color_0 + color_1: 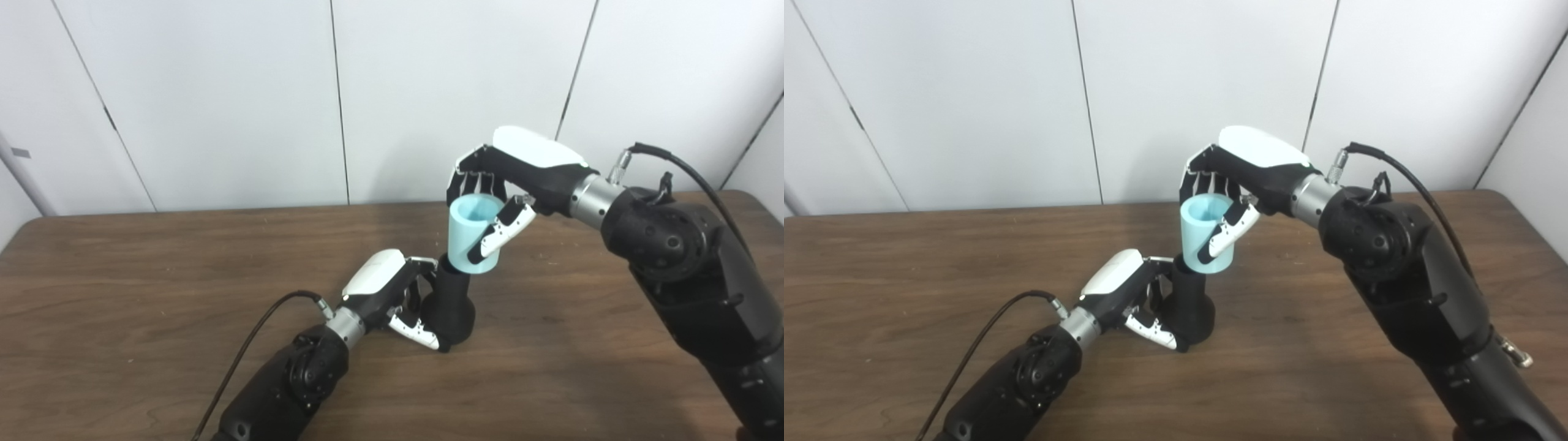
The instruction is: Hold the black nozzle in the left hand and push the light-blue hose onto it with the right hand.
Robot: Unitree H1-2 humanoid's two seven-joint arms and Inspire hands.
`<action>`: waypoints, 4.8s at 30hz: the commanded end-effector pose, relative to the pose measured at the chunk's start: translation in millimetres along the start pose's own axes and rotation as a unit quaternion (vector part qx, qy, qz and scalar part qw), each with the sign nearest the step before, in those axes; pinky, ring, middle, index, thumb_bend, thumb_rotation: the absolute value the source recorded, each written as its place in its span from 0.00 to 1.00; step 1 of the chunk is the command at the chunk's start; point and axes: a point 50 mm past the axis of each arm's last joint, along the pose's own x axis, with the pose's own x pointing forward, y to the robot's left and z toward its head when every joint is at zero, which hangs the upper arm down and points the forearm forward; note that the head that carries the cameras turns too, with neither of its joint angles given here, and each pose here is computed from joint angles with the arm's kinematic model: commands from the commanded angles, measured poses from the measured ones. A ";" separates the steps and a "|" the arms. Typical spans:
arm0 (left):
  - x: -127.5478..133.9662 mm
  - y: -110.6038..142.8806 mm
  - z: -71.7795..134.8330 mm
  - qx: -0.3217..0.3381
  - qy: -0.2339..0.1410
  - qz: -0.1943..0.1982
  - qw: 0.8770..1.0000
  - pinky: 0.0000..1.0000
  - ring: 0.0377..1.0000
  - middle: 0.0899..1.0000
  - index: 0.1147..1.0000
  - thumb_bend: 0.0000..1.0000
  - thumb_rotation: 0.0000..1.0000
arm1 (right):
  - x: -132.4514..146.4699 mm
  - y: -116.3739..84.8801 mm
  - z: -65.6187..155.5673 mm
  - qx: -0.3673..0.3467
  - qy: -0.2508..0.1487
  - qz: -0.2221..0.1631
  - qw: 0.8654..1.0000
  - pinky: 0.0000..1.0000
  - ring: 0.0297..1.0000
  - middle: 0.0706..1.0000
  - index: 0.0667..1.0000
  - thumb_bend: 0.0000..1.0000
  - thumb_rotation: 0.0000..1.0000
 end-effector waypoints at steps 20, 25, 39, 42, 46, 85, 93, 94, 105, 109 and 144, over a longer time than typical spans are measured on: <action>-26.4 -36.2 -34.9 0.013 0.086 -0.086 0.993 0.43 0.43 0.41 0.44 0.52 0.00 | 3.0 -34.3 22.6 -0.017 -0.038 -0.068 0.997 0.33 0.38 0.40 0.49 0.52 0.00; -27.9 -34.8 -35.9 0.012 0.086 -0.086 0.993 0.43 0.43 0.41 0.44 0.52 0.00 | 2.8 -23.2 20.8 -0.012 -0.038 -0.063 0.997 0.35 0.39 0.43 0.48 0.52 0.00; -28.1 -31.0 -34.9 0.011 0.088 -0.083 0.993 0.38 0.42 0.41 0.44 0.52 0.00 | -0.8 10.1 11.1 0.020 -0.012 -0.020 1.000 0.29 0.35 0.41 0.50 0.51 0.00; -28.5 -29.7 -35.8 0.010 0.089 -0.084 0.992 0.38 0.42 0.41 0.44 0.52 0.00 | -1.7 15.6 9.3 0.023 -0.006 -0.010 1.000 0.29 0.35 0.42 0.50 0.51 0.00; -29.4 -27.8 -37.2 0.012 0.091 -0.083 0.992 0.38 0.42 0.42 0.44 0.52 0.00 | -4.1 19.9 4.2 0.024 0.000 0.004 1.000 0.31 0.35 0.42 0.50 0.51 0.00; -26.2 -30.7 -32.1 0.005 0.088 -0.083 0.993 0.37 0.41 0.41 0.44 0.52 0.00 | 1.4 42.6 1.3 0.025 -0.005 0.013 1.000 0.33 0.37 0.44 0.49 0.52 0.00; -29.2 -28.7 -36.7 0.007 0.094 -0.080 0.992 0.39 0.43 0.43 0.43 0.52 0.00 | -12.3 64.2 -12.4 0.048 0.025 0.011 0.998 0.36 0.39 0.44 0.48 0.52 0.00; -29.2 -28.8 -37.2 0.008 0.094 -0.080 0.992 0.39 0.43 0.43 0.43 0.52 0.00 | -13.5 66.4 -13.5 0.052 0.027 0.009 0.998 0.36 0.39 0.44 0.48 0.52 0.00; -29.2 -28.6 -41.2 0.007 0.086 -0.078 0.993 0.40 0.43 0.43 0.43 0.52 0.00 | -45.6 69.9 -9.8 0.058 -0.005 -0.087 0.994 0.55 0.67 0.74 0.73 0.92 0.08; -27.5 -27.4 -42.0 0.006 0.086 -0.079 0.993 0.41 0.43 0.43 0.43 0.52 0.00 | -51.3 70.1 -11.5 0.072 -0.012 -0.110 0.991 0.52 0.60 0.78 0.80 0.95 0.15; -26.2 -28.8 -43.7 0.013 0.084 -0.080 0.993 0.40 0.43 0.42 0.44 0.52 0.00 | -80.2 41.2 14.2 0.027 -0.124 -0.066 0.990 1.00 1.00 1.00 1.00 0.83 0.53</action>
